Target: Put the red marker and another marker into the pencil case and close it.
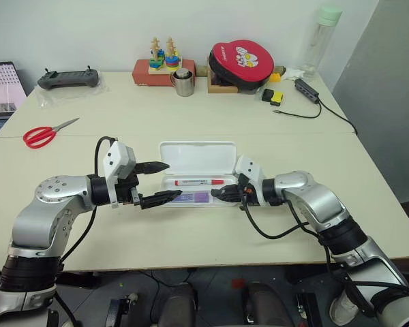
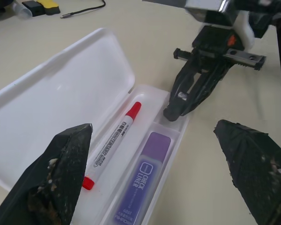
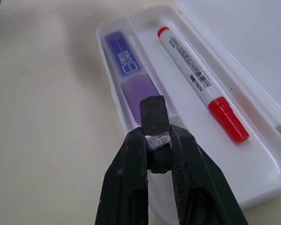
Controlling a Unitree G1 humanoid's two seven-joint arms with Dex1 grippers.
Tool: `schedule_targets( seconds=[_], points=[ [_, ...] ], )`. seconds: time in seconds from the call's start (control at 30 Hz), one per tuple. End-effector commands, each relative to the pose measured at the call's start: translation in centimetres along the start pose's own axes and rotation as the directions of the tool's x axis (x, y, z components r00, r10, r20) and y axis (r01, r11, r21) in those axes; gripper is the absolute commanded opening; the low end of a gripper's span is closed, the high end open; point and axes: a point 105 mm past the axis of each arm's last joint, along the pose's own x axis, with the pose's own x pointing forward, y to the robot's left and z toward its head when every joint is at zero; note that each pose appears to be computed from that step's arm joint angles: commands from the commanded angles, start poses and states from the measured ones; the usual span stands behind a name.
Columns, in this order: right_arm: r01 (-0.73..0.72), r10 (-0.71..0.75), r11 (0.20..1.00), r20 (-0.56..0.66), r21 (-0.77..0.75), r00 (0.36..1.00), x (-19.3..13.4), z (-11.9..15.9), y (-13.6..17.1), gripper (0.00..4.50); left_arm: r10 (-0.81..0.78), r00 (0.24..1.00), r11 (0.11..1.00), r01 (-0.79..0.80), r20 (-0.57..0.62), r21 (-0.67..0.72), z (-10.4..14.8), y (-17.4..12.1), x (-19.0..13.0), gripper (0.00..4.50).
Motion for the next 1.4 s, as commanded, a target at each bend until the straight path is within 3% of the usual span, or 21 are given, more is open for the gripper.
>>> schedule_targets(
  seconds=[0.03, 0.3, 0.43, 0.57, 0.73, 0.87, 0.97, 1.0, 1.27, 1.4],
  points=[
    [0.003, -0.003, 0.999, 0.005, -0.039, 1.000, -0.3, 0.5, -0.3, 0.67, 0.008, 0.999, 1.000, -0.009, 0.034, 0.030, 1.1, -0.3, -0.1, 4.50],
    [-0.003, 0.006, 0.999, 0.076, -0.036, 0.997, -1.0, 2.2, -0.5, 2.69, 0.022, 0.999, 0.999, -0.023, 0.049, 0.024, 1.3, -0.3, 0.2, 4.50],
    [-0.002, 0.009, 1.000, 0.251, -0.028, 0.968, -2.0, 6.6, -0.9, 3.71, 0.116, 0.986, 0.993, -0.116, 0.117, -0.007, 2.3, 1.0, -0.2, 4.50],
    [0.077, -0.072, 0.997, 0.349, 0.001, 0.934, -3.0, 10.4, -3.0, 3.04, 0.208, 0.959, 0.978, -0.199, 0.191, -0.064, 3.1, 2.0, -0.9, 4.50],
    [0.321, -0.347, 0.938, 0.344, 0.132, 0.873, -2.8, 13.2, -8.9, 1.80, 0.301, 0.916, 0.953, -0.280, 0.264, -0.112, 4.2, 2.8, -1.8, 4.50],
    [0.484, -0.500, 0.866, 0.242, 0.128, 0.831, -1.9, 12.4, -12.0, 0.86, 0.355, 0.888, 0.935, -0.330, 0.293, -0.132, 4.6, 3.1, -2.6, 4.50],
    [0.528, -0.545, 0.838, 0.186, 0.136, 0.817, -1.1, 11.1, -13.0, 0.25, 0.366, 0.878, 0.931, -0.337, 0.309, -0.144, 4.8, 2.7, -2.8, 4.50],
    [0.528, -0.546, 0.837, 0.171, 0.140, 0.820, -0.9, 10.7, -13.1, 0.02, 0.368, 0.877, 0.930, -0.339, 0.308, -0.145, 4.8, 2.5, -2.8, 4.50],
    [0.256, -0.255, 0.967, 0.145, 0.008, 0.956, 1.5, 10.3, -9.4, 0.02, 0.378, 0.882, 0.925, -0.353, 0.282, -0.139, 4.2, 1.5, -3.7, 4.50],
    [0.101, -0.086, 0.992, 0.174, -0.080, 0.981, 1.7, 11.1, -6.7, 0.02, 0.354, 0.891, 0.935, -0.327, 0.285, -0.140, 4.3, 1.0, -4.3, 4.50]
  ],
)
